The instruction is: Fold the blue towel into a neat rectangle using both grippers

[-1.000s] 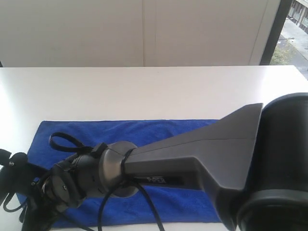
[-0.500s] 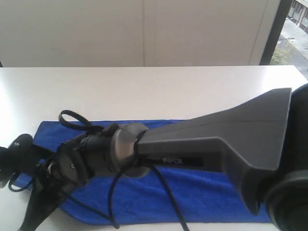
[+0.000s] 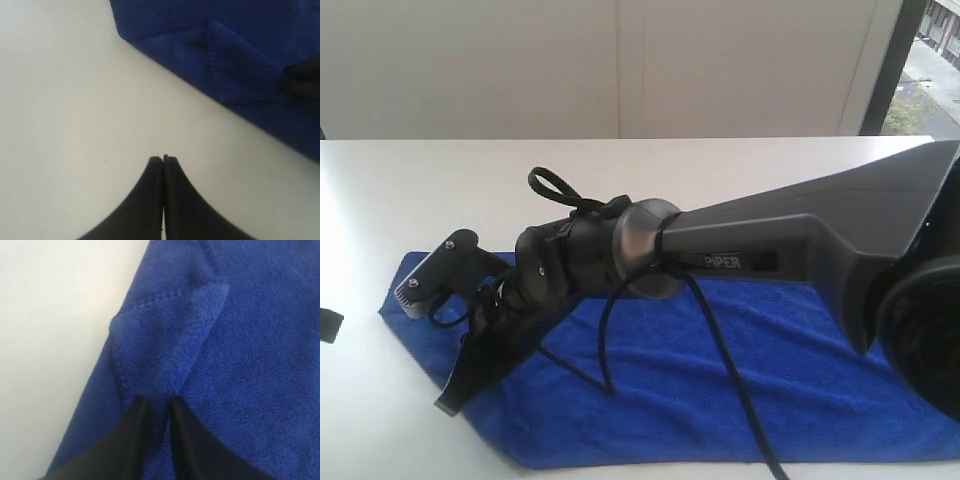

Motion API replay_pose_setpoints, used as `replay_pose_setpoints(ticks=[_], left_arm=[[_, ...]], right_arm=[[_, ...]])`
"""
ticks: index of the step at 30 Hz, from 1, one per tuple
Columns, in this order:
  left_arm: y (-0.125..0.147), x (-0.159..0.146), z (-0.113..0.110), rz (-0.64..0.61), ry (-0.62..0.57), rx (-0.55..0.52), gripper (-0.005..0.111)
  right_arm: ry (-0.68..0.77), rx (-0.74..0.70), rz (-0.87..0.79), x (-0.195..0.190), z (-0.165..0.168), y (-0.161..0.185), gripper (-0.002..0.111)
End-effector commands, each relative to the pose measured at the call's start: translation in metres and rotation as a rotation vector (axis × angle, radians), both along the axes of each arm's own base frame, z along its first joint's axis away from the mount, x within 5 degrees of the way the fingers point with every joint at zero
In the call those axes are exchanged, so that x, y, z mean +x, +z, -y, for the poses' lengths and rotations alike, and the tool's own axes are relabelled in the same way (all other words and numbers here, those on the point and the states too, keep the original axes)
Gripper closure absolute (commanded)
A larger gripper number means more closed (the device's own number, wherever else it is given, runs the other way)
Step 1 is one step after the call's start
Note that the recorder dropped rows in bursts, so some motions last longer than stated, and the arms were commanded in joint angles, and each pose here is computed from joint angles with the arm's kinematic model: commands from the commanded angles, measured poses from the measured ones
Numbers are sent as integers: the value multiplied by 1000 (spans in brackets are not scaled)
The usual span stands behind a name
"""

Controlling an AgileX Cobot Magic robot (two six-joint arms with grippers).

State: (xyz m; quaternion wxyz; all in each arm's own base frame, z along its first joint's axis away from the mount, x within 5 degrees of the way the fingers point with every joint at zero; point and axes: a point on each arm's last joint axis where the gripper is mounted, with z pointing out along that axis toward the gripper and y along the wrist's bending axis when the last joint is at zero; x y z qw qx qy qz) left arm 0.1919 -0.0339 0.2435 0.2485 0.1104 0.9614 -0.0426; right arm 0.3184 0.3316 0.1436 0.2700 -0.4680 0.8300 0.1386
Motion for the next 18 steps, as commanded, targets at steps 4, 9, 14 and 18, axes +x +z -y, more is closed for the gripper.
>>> replay_pose_setpoints(ticks=[4, 9, 14, 18], left_arm=[[-18, -5, 2, 16, 40, -57, 107], [-27, -7, 7, 41, 138, -194, 107], [-28, -6, 10, 62, 231, -310, 90], [-29, -2, 13, 60, 297, -389, 60]], right_arm=[[44, -35, 16, -4, 8, 25, 54], [71, -123, 131, -5, 35, 81, 54], [-84, -370, 103, 15, 99, 99, 64], [-190, -471, -26, 27, 144, 88, 76]])
